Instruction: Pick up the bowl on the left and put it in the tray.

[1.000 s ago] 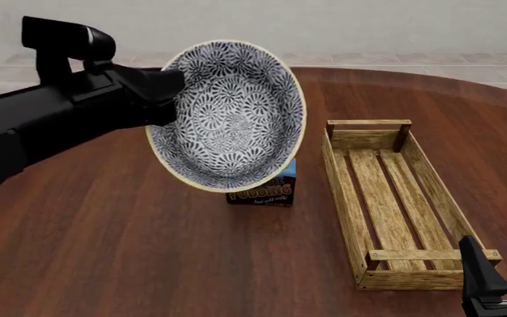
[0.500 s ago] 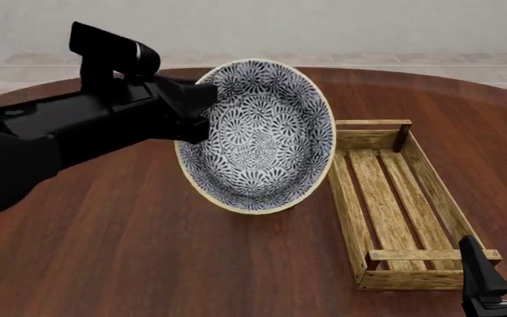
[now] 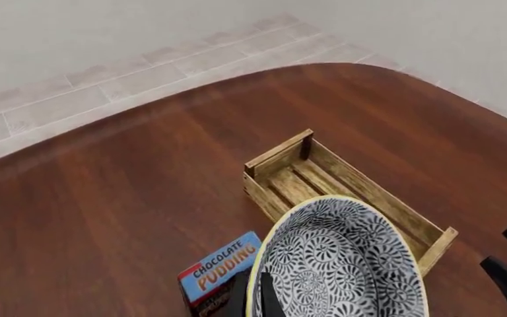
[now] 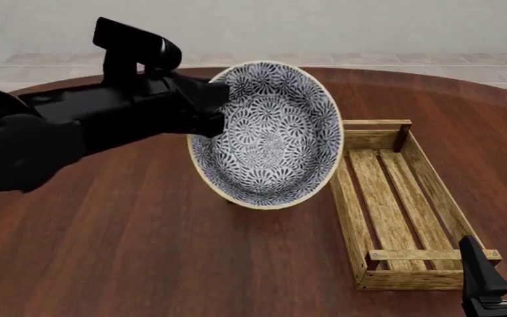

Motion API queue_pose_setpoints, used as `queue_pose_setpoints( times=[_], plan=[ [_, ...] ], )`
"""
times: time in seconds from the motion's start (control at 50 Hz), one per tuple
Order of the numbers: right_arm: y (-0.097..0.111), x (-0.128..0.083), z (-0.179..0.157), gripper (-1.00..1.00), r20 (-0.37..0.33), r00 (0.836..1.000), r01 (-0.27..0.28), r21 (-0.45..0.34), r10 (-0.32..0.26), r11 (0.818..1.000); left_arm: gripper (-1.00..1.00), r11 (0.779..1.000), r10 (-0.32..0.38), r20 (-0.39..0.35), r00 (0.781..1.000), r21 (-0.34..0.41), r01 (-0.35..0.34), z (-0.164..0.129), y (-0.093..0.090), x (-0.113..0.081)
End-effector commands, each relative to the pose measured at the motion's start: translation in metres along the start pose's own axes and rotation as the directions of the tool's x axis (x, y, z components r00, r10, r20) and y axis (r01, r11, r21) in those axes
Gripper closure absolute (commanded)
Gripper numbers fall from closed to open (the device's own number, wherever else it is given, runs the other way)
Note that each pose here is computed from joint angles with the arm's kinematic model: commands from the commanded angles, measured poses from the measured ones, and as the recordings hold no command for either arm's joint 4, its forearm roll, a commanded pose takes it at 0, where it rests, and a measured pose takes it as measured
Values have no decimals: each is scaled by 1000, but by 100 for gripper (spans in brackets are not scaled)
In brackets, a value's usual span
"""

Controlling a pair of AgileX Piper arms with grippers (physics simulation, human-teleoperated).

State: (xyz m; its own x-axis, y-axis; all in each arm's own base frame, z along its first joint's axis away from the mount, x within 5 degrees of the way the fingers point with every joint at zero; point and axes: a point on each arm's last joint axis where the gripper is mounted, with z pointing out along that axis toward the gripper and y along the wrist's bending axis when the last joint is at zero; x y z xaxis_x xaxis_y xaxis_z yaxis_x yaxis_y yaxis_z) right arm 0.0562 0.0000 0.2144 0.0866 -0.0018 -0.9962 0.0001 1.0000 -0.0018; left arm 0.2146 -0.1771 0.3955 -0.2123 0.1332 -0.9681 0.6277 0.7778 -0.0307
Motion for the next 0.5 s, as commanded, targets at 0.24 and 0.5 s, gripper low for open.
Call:
queue_pose_setpoints(
  times=[0.24,0.5],
  plan=[
    [0,0,0,-100,0,1000,0,0,0,1000,100,999,16,6,1000,28,-16,11,-8,-10],
    [0,0,0,-100,0,1000,0,0,0,1000,100,998,20,9,1000,59,-21,15,-18,-16]
  ],
)
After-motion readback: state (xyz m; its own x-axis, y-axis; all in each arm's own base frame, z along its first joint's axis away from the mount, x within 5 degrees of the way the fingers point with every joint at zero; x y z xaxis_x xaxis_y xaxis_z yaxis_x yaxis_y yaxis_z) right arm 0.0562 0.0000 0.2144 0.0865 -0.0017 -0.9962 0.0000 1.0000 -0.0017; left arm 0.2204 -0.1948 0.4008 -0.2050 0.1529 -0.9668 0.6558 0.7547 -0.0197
